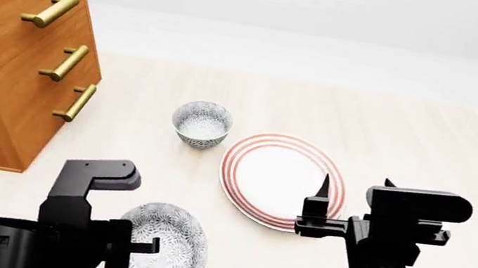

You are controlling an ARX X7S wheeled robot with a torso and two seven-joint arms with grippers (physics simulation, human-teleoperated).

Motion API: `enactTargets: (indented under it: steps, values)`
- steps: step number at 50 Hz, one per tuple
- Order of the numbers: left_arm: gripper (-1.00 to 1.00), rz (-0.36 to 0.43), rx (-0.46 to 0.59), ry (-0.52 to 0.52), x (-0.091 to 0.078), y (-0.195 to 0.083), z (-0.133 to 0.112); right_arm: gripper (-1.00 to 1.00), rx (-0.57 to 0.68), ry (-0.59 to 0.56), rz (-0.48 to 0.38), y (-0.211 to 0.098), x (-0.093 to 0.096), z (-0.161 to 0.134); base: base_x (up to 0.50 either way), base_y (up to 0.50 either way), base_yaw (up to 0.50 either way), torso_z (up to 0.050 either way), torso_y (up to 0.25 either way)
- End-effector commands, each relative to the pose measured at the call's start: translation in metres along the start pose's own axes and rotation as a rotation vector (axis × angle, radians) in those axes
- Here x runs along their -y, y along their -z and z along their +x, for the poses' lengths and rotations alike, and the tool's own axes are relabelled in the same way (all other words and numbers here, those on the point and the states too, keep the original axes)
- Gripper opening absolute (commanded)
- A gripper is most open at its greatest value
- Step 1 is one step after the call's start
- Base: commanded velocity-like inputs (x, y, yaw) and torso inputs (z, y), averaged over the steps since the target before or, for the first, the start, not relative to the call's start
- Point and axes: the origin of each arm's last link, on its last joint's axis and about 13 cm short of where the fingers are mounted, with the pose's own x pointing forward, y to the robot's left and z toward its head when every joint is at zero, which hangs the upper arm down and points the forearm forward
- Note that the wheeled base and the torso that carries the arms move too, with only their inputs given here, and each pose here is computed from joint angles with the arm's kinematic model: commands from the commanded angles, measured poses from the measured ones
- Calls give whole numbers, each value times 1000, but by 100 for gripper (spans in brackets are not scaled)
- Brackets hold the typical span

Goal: Stack the bowl in the middle on the bowl at the back.

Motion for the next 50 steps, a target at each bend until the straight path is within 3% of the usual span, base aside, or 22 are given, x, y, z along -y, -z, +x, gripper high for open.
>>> enactTargets:
  steps: [1, 4, 5, 25, 33, 39, 50]
  values:
    - [-100, -4, -3, 5, 0, 0, 2, 100, -6, 0, 3, 2, -1, 1, 0, 0, 0, 0, 0]
    - [-100, 1, -5, 11, 0, 0, 2, 100, -4, 0, 2, 1, 0, 1, 0, 0, 0, 0, 0]
    - [100, 2, -5, 11, 0, 0, 2, 100, -3, 0, 2, 1, 0, 1, 0, 0, 0, 0, 0]
    - [100, 15, 85, 54, 1, -10, -20, 100, 9, 1, -3, -3, 1, 1, 0, 0, 0, 0, 0]
    - [100, 44, 202, 86, 2, -15, -50, 100, 35, 4, -12, -15, 3, -5, 0, 0, 0, 0, 0]
    - [100, 83, 358, 90, -2, -14, -70, 100, 56, 4, -17, -26, 3, -16, 0, 0, 0, 0, 0]
    - [100, 110, 539, 45, -17, 18, -93, 100, 100, -11, -63, -36, -5, -58, 0, 0, 0, 0, 0]
